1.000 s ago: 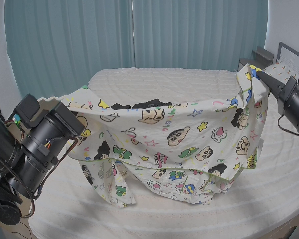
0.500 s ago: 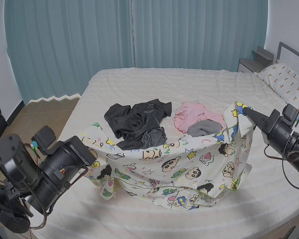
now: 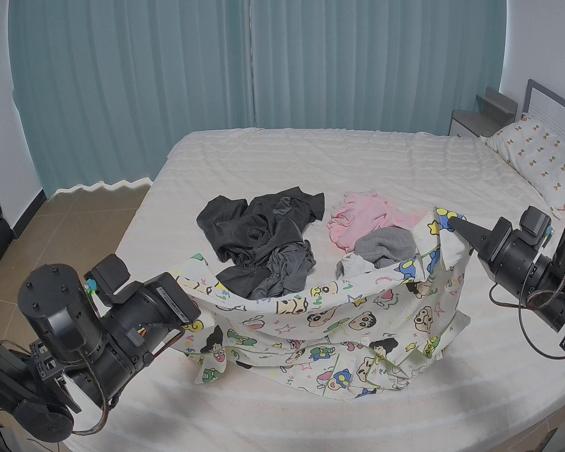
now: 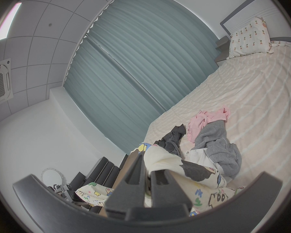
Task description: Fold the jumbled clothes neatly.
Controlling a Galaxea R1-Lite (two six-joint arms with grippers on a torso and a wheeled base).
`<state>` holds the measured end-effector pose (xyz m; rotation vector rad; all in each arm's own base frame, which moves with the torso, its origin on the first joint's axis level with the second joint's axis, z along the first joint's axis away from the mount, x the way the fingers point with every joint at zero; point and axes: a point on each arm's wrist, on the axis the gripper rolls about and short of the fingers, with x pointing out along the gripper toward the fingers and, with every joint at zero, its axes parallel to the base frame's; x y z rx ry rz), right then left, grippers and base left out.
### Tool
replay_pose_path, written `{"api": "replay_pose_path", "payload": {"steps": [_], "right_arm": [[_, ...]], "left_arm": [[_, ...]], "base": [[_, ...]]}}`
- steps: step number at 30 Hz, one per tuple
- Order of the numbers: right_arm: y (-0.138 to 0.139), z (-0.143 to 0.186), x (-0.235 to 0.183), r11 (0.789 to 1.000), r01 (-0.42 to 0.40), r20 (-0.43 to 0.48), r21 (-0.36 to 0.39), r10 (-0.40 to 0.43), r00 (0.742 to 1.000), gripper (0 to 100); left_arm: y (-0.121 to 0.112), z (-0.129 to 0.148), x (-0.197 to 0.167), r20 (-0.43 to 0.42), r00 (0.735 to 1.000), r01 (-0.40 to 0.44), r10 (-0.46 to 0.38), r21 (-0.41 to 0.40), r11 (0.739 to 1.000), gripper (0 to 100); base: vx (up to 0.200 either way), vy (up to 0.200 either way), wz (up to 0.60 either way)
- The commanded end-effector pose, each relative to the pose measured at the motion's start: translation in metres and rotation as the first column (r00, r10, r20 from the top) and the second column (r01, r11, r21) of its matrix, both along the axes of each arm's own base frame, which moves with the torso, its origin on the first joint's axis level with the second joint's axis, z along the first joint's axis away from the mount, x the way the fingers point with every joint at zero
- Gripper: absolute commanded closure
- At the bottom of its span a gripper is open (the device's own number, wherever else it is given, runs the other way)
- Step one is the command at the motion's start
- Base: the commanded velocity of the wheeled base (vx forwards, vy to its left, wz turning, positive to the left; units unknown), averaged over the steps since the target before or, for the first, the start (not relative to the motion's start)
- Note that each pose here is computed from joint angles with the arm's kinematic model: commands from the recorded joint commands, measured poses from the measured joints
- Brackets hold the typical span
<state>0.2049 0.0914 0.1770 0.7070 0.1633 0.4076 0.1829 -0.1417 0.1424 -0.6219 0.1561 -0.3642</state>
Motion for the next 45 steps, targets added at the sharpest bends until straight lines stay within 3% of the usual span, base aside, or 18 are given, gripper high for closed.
{"api": "replay_pose_path", "payload": {"steps": [1, 16, 28, 45], "right_arm": [[0.0, 0.002, -0.003, 1.0, -0.004, 0.009, 0.002, 0.004, 1.0, 100], [-0.002, 0.01, -0.009, 1.0, -0.008, 0.043, 0.01, 0.007, 0.999, 100], [-0.007, 0.024, -0.021, 0.999, -0.013, 0.108, 0.032, 0.01, 0.994, 100], [-0.005, 0.024, -0.023, 0.999, -0.025, 0.11, 0.028, 0.022, 0.994, 100]], "left_arm": [[-0.001, -0.001, 0.0, -0.004, 1.0, 0.0, 0.0, 0.004, 1.0, 100], [-0.001, 0.0, 0.0, 0.004, 1.0, -0.003, 0.003, 0.001, 1.0, 100], [0.003, 0.009, -0.005, 0.029, 1.0, -0.003, 0.004, -0.026, 1.0, 100], [-0.002, 0.009, -0.01, 0.032, 0.999, 0.028, -0.027, -0.027, 0.999, 100]], "base": [[0.0, 0.0, 0.0], [-0.2, 0.0, 0.0], [0.0, 0.0, 0.0], [0.0, -0.2, 0.0]]}}
